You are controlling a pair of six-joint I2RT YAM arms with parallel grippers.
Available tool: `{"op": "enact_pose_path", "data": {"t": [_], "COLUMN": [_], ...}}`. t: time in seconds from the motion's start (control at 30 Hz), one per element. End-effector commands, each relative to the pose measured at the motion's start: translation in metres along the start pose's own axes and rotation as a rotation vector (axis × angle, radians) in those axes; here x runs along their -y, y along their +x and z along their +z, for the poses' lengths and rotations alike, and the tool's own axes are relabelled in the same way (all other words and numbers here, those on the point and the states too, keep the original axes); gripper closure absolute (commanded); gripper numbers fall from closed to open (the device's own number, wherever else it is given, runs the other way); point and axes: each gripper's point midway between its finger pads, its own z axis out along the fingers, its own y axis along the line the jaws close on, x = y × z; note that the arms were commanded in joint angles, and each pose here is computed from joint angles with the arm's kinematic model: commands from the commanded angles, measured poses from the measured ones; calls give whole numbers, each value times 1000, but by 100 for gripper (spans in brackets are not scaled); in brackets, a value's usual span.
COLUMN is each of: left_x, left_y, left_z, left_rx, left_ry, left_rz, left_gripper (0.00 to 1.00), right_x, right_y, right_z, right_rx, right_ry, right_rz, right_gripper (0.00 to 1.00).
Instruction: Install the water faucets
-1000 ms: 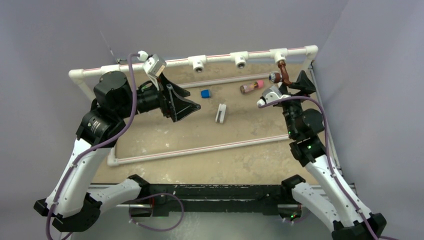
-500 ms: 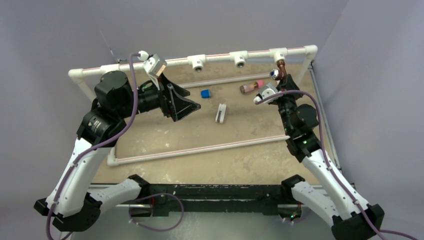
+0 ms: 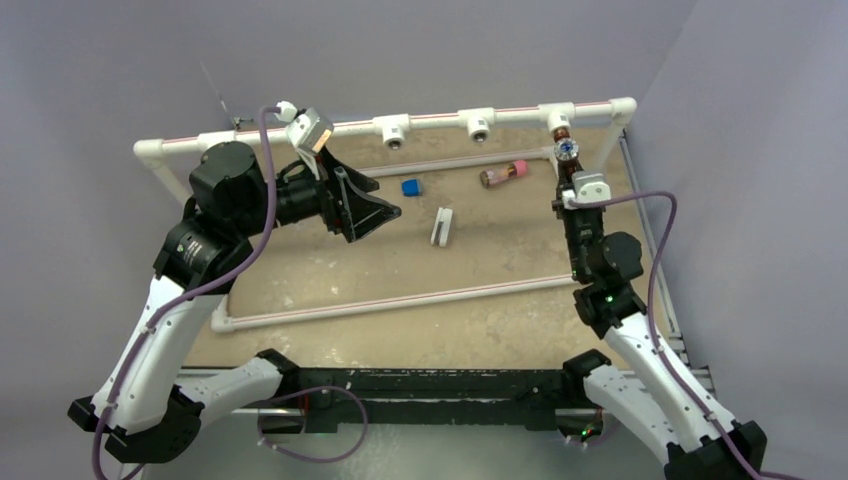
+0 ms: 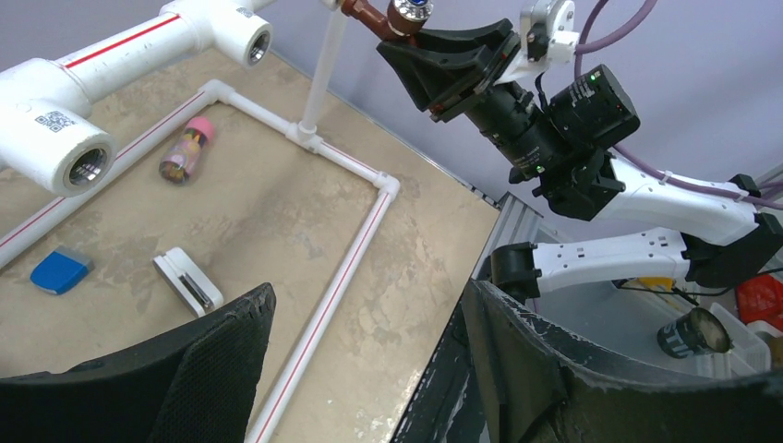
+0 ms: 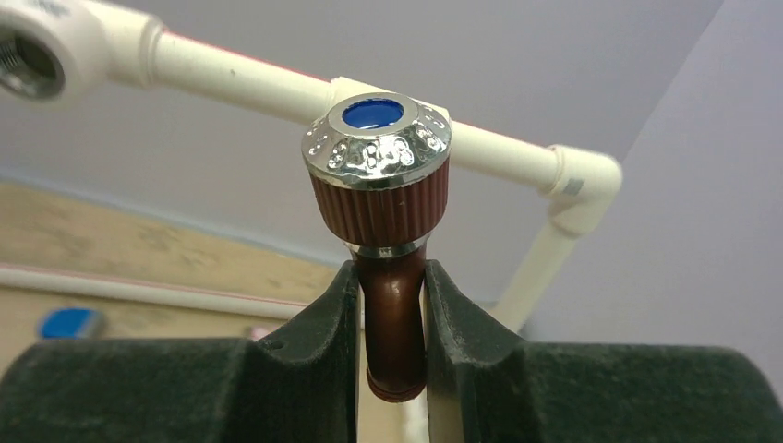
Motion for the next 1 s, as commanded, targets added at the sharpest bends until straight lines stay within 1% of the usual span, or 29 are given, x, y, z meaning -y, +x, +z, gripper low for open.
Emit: {"op": "enact_pose_path", "data": {"t": [0.0, 0.13, 0.17, 0.23, 0.43, 0.5, 0.67, 0.77, 0.87, 0.9, 0.97], "left_x": [3, 2, 2, 0, -1, -1, -1, -1, -2, -2, -2], "left_y": [-2, -2, -2, -1, 2, 2, 3, 4, 7, 7, 6], "left_z": [0, -1, -1, -1, 0, 1, 2, 5, 7, 9, 9], "left_rx": [7, 11, 13, 10, 4, 2, -2, -11, -24, -30, -32], "left_ry": [15, 7, 6, 0, 0, 4, 7, 11, 17, 20, 23], "left_rz": [18, 21, 23, 22, 18, 16, 10, 2, -11, -16, -19], "left_gripper": [26, 26, 26, 26, 26, 26, 26, 26, 26, 26, 26], "right_x": [-2, -16, -21, -29, -40, -42, -50, -51, -50, -54, -52], "right_y": [-36, -34, -35, -38, -34, -36, -29, -25, -30, -28, -35], "right_z": [-1, 1, 2, 3, 7, 6, 1, -1, -4, -8, -13], "right_rx": [151, 130, 122, 116, 59, 61, 6, -22, -11, -17, 22], "right_ry": [66, 58, 47, 19, 37, 27, 33, 58, 27, 4, -68], "right_rz": [642, 980, 1086, 1218, 1615, 1718, 1996, 2124, 2217, 2269, 2370], "right_gripper": [100, 100, 100, 100, 100, 100, 100, 100, 100, 100, 100]}}
